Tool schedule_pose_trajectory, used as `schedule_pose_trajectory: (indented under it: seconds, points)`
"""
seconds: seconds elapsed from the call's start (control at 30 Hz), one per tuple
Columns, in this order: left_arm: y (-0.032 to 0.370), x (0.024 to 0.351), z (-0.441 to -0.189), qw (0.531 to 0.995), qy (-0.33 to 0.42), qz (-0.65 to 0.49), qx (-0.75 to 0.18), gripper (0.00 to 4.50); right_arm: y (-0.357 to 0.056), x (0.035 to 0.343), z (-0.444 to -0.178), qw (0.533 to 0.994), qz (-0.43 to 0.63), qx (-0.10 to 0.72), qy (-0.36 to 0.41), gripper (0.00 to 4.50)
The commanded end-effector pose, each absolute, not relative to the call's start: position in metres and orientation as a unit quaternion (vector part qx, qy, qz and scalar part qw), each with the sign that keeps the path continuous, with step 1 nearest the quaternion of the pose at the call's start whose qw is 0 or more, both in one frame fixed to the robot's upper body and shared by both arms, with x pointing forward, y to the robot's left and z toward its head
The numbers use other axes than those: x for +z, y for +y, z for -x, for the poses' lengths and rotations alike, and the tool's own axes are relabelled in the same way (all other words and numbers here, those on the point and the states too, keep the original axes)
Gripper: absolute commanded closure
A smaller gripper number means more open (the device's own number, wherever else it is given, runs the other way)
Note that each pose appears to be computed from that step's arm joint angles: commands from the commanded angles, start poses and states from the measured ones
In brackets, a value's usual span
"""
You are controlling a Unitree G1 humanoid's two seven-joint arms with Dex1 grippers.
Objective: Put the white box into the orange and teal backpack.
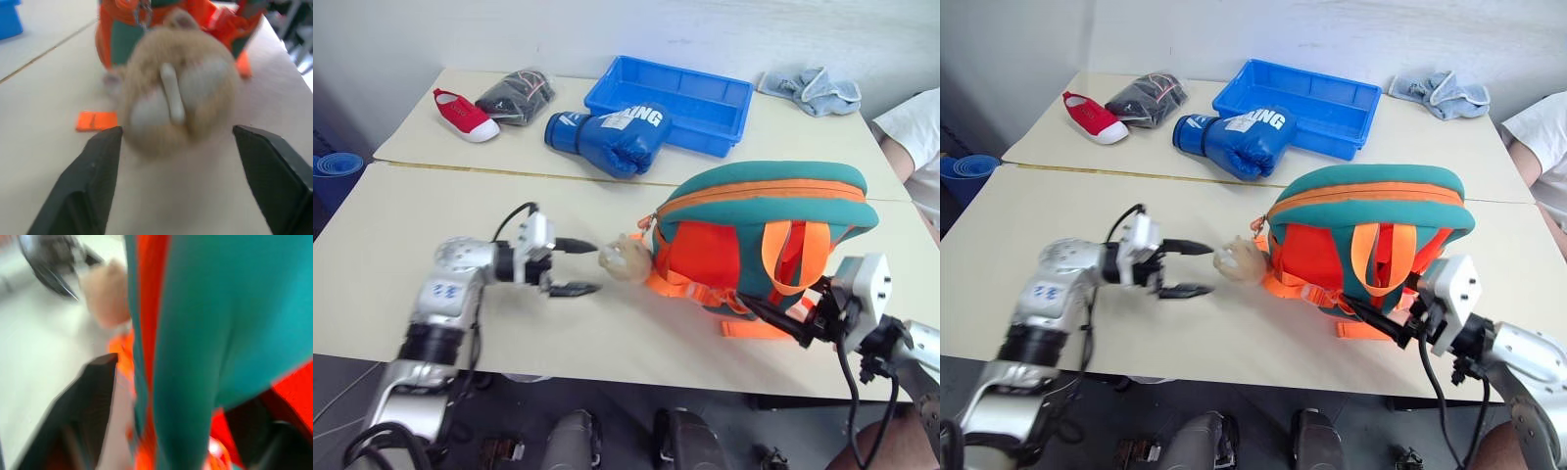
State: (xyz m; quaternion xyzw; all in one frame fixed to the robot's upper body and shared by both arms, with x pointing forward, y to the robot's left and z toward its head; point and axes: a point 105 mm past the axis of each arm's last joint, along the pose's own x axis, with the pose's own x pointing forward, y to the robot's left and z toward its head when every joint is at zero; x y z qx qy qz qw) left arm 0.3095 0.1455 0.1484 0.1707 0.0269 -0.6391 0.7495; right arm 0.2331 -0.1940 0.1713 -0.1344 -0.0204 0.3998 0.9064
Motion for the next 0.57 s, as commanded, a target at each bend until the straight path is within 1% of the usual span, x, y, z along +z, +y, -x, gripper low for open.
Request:
schedule_pose_trajectory:
  seconds: [0.03, 0.1, 0.17, 0.27, 0.3, 0.37, 0.5, 0.57]
  points:
    - [0.160, 0.154, -0.288, 0.746, 0.008, -0.195, -0.637, 0.00, -0.225, 0.172, -0.223, 0.911, 0.176, 0.372, -0.030, 0.04]
    - [0.175, 0.149, -0.282, 0.765, 0.007, -0.198, -0.613, 0.00, -0.242, 0.163, -0.213, 0.911, 0.181, 0.369, -0.001, 0.01]
    - [0.194, 0.147, -0.280, 0.805, -0.011, -0.180, -0.566, 0.00, -0.267, 0.156, -0.203, 0.916, 0.193, 0.351, 0.028, 0.01]
    - [0.217, 0.134, -0.275, 0.833, 0.010, -0.197, -0.517, 0.00, -0.290, 0.148, -0.194, 0.907, 0.229, 0.347, 0.062, 0.01]
    - [0.225, 0.127, -0.274, 0.840, 0.023, -0.212, -0.499, 0.00, -0.294, 0.144, -0.191, 0.895, 0.254, 0.357, 0.078, 0.01]
    - [0.232, 0.117, -0.268, 0.841, 0.055, -0.211, -0.495, 0.00, -0.299, 0.140, -0.189, 0.886, 0.272, 0.365, 0.090, 0.01]
    - [0.223, 0.123, -0.266, 0.842, 0.027, -0.220, -0.492, 0.00, -0.310, 0.143, -0.201, 0.892, 0.290, 0.342, 0.065, 0.01]
    - [0.221, 0.123, -0.267, 0.844, 0.022, -0.218, -0.490, 0.00, -0.309, 0.141, -0.204, 0.893, 0.288, 0.340, 0.059, 0.01]
